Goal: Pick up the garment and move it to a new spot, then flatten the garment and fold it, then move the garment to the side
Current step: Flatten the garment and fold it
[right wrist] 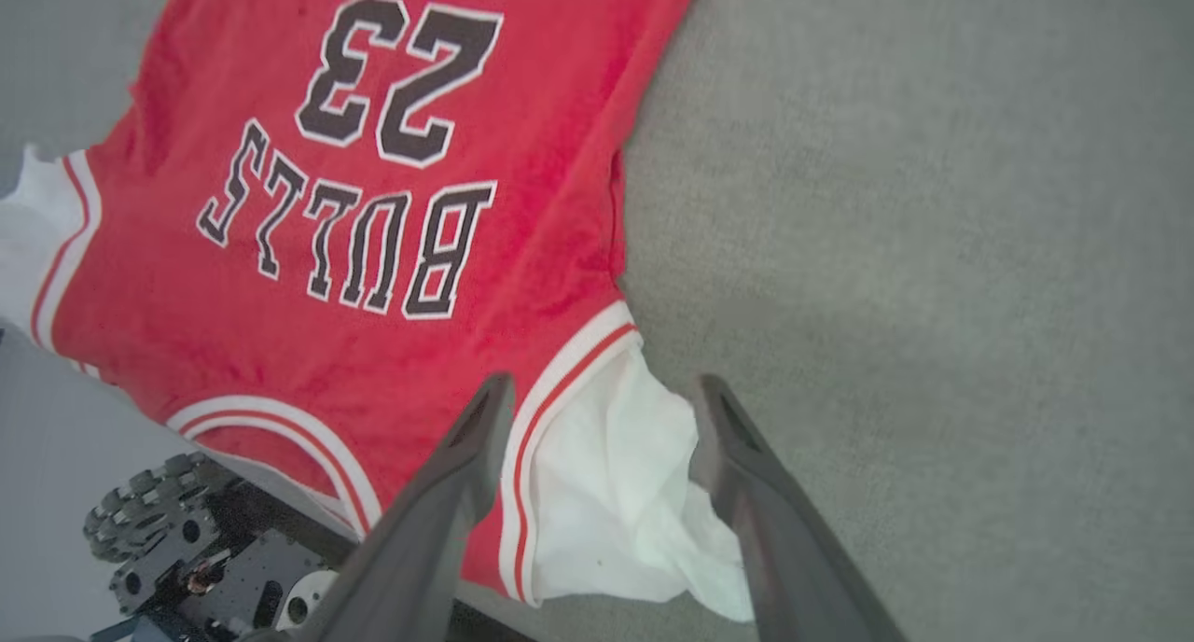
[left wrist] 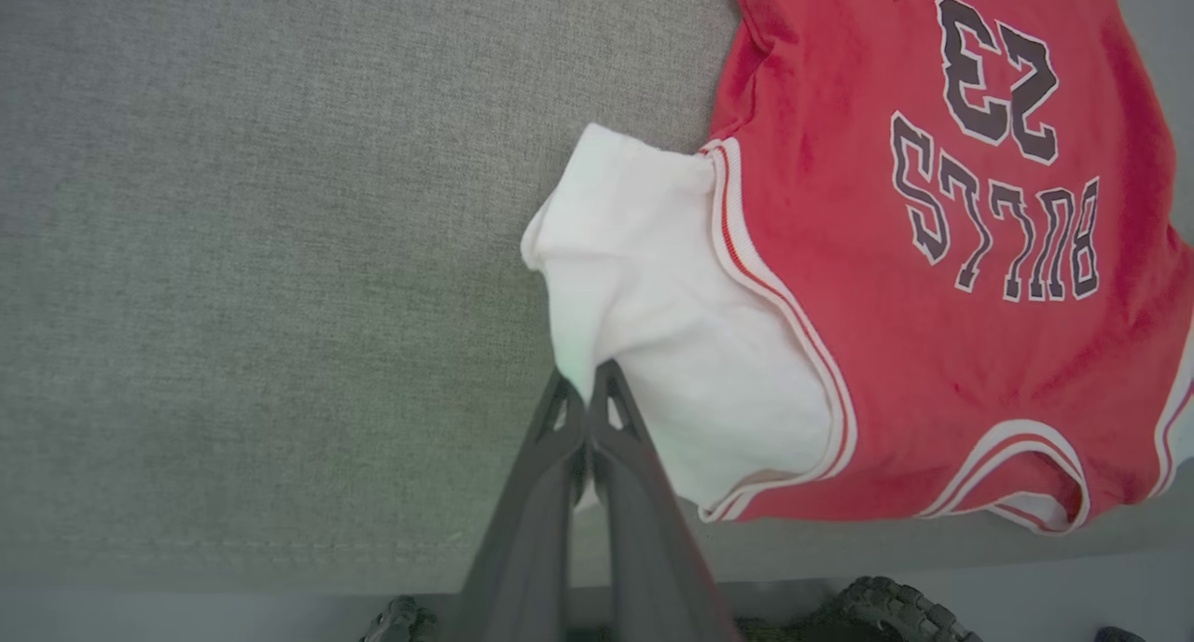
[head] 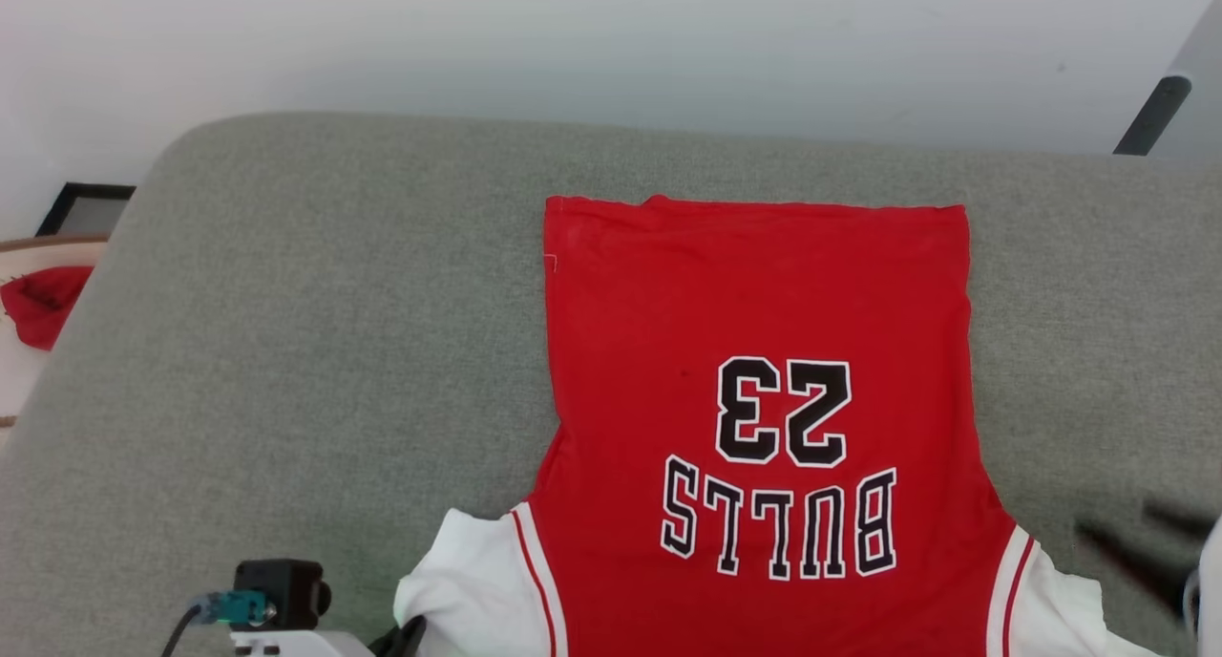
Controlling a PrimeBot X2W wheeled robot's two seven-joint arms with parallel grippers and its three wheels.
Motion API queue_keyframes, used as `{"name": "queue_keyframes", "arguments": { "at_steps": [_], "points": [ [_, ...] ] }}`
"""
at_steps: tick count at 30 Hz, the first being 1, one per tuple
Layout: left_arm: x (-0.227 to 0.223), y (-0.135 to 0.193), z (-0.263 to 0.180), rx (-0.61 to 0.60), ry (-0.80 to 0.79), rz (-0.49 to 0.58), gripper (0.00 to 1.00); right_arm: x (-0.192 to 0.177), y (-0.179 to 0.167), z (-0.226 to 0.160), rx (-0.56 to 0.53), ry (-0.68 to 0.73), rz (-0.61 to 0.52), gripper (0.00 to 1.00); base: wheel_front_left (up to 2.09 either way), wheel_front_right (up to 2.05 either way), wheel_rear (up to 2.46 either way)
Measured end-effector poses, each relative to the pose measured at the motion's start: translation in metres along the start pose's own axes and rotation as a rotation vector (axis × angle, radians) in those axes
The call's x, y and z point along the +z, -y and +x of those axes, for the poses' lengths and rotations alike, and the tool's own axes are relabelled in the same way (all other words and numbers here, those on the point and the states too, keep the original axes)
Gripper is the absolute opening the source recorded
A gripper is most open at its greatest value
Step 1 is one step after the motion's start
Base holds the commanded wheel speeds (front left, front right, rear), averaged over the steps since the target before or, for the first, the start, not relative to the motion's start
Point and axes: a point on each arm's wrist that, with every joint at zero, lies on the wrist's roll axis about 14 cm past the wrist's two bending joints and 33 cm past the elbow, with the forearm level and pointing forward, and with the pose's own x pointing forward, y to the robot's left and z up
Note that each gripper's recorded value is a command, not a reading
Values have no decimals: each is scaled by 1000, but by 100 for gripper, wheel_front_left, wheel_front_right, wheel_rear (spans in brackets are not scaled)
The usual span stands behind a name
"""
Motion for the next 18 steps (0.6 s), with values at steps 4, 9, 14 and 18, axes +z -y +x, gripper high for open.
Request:
{"name": "queue_keyframes", "arguments": {
  "at_steps": [4, 9, 14, 18],
  "points": [
    [0, 4, 4, -11, -4, -2, 0, 55, 4, 2, -38, 147, -82, 100, 0, 0, 0],
    [4, 10, 9, -30, 6, 5, 0, 110, 12, 21, -69, 246, -126, 100, 0, 0, 0],
    [8, 18, 16, -53, 10, 12, 0, 146, 20, 53, -71, 249, -118, 100, 0, 0, 0],
    [11, 22, 23, -64, 12, 17, 0, 164, 29, 81, -84, 215, -111, 100, 0, 0, 0]
  ]
}}
